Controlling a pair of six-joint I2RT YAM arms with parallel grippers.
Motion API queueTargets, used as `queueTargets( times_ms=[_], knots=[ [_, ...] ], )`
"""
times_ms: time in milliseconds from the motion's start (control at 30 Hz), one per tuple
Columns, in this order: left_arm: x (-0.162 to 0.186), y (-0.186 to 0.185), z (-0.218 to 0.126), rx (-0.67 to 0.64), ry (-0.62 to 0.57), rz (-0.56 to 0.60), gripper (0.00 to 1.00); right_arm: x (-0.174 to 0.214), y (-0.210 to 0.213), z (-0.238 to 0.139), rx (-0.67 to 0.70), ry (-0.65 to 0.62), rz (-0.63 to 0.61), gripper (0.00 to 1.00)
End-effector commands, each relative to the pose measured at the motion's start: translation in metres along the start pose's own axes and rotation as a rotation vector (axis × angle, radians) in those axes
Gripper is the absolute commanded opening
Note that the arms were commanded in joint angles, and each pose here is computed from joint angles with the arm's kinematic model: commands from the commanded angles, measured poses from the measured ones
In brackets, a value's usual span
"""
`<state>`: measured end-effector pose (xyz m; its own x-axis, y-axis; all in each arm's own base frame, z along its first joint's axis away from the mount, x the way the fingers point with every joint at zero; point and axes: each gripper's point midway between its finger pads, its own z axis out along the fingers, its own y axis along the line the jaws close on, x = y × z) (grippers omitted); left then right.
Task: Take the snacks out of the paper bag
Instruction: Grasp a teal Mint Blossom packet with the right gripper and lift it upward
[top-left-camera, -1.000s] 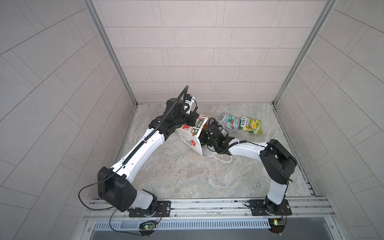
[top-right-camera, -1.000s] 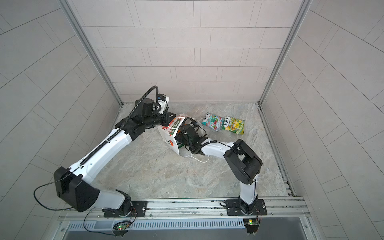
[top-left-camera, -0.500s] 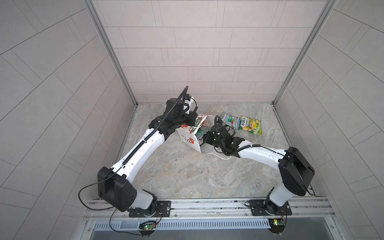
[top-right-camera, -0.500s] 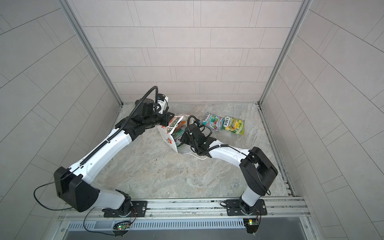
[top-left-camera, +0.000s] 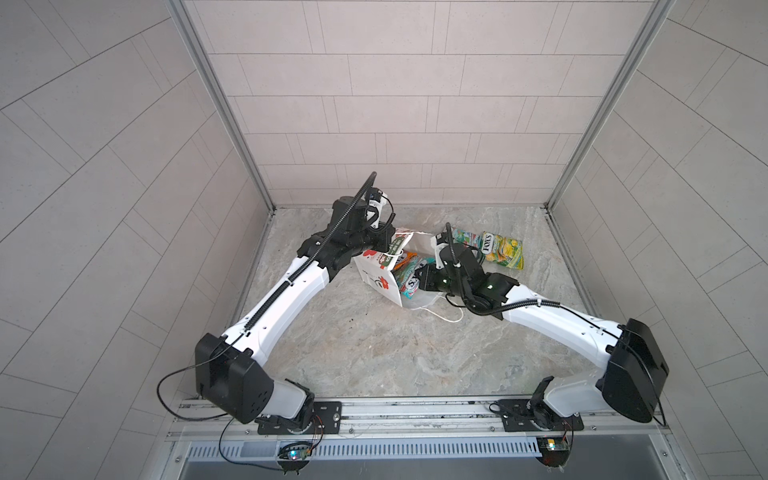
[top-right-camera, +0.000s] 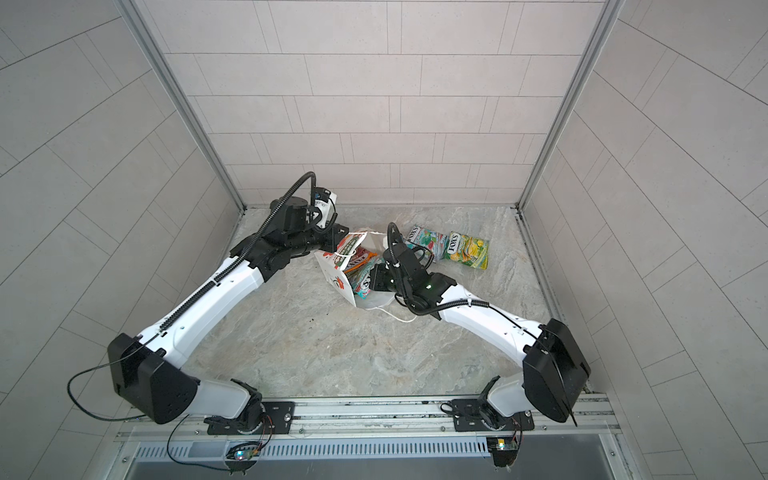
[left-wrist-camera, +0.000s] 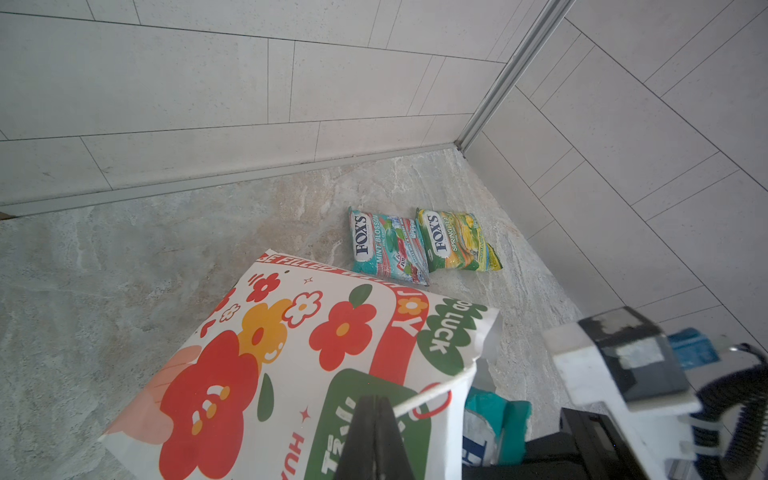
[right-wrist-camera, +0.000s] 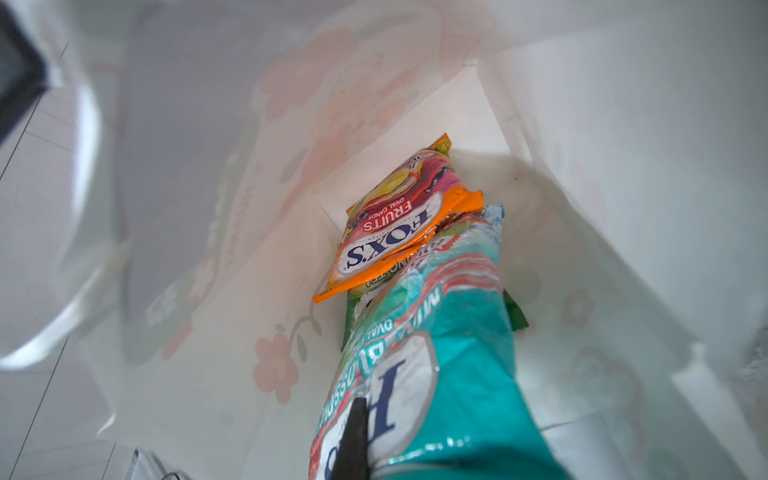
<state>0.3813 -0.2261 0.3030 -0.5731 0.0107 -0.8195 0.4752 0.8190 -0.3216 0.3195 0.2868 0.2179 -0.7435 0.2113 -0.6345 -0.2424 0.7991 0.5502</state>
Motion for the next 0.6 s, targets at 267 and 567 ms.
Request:
queueTargets(
  times_ms=[267,567],
  knots=[
    [-0.004,0.0,-0.004,-0.004,-0.012,-0.007,0.0,-0.035,0.027,-0.089,-0.084,-0.142,-0.193,0.0],
    [-0.005,-0.002,-0.005,0.005,-0.013,-0.008,0.0,-0.061,0.016,-0.157,-0.022,-0.31,-0.234,0.0]
  ],
)
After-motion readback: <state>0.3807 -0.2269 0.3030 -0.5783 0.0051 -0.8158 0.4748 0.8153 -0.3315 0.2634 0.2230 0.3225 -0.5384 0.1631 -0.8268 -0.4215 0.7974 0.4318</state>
